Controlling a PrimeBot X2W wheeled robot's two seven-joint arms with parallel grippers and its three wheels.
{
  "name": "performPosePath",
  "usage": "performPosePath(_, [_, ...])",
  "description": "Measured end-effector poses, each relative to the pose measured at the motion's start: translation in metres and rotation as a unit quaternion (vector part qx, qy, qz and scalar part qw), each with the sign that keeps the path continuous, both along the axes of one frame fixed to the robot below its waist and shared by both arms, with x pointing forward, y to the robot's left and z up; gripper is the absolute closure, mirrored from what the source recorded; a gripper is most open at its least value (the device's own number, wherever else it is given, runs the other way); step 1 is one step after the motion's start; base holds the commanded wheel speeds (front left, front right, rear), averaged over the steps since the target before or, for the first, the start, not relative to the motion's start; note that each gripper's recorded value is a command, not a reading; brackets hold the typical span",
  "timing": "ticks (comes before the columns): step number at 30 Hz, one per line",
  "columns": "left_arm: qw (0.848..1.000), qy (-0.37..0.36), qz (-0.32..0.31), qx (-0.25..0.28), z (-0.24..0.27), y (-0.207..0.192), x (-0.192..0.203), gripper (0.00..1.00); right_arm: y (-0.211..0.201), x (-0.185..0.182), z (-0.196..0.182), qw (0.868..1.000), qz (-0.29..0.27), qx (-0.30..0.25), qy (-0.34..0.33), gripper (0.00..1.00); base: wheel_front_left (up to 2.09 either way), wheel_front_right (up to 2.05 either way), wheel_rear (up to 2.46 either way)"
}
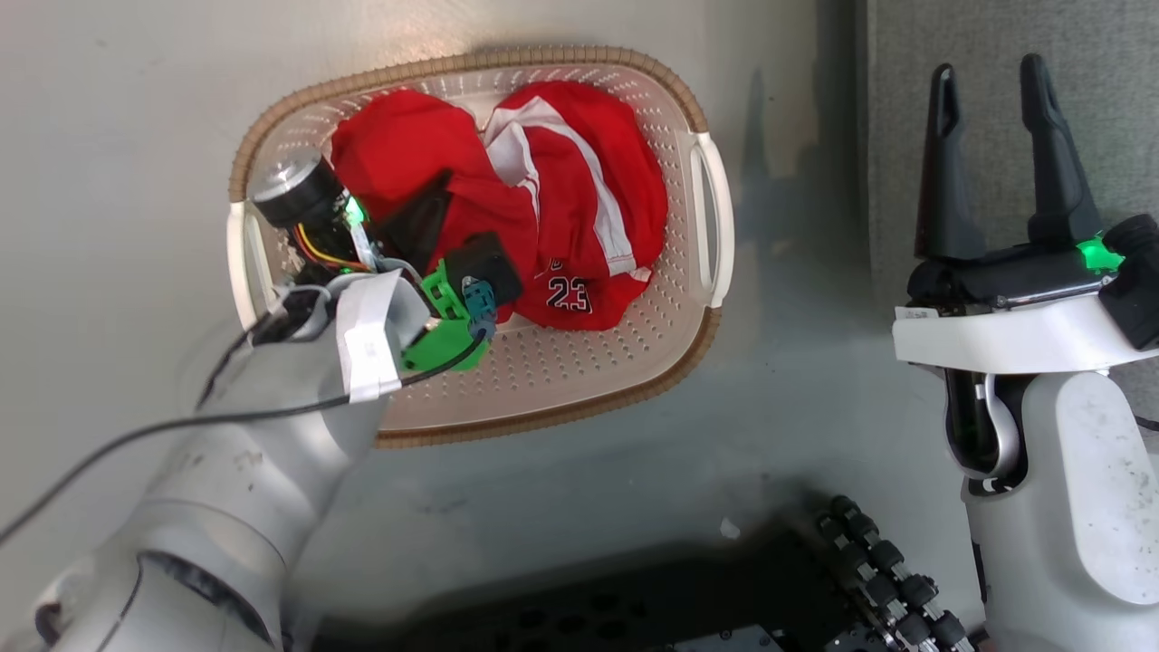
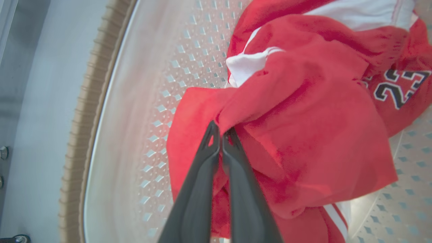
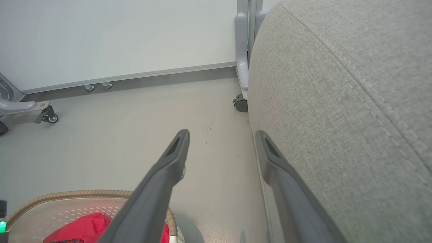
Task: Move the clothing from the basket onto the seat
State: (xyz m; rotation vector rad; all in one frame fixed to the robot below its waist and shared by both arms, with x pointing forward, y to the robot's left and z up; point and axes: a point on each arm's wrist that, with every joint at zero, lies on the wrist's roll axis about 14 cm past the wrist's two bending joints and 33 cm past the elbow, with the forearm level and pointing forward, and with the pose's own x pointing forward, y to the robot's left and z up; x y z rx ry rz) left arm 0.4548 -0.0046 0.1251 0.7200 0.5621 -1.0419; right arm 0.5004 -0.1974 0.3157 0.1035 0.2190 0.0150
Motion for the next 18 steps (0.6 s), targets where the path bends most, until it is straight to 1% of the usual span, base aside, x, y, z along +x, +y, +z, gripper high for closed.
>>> performPosePath(3, [0.998, 0.014, 0.03, -0.053, 0.02, -0.018, -0.004, 1.0, 0.0, -0.002, 0.006, 1.0, 0.0, -0.001, -0.002, 0.0, 0.0, 0.0, 0.0])
performPosePath(6, [0.993, 0.018, 0.053, -0.105, 0.047, -0.033, -0.007, 1.0, -0.001, -0.006, 0.016, 1.0, -0.001, -0.004, -0.005, 0.0, 0.0, 0.0, 0.0])
performPosePath(12, [0.98, 0.023, 0.111, -0.162, 0.091, -0.032, -0.014, 1.0, 0.003, -0.019, 0.034, 1.0, 0.002, -0.003, -0.008, 0.0, 0.0, 0.0, 0.0])
performPosePath(18, [0.966, 0.007, 0.153, -0.208, 0.141, -0.029, -0.023, 1.0, 0.01, -0.036, 0.06, 1.0, 0.008, 0.004, -0.019, 0.0, 0.0, 0.0, 0.0])
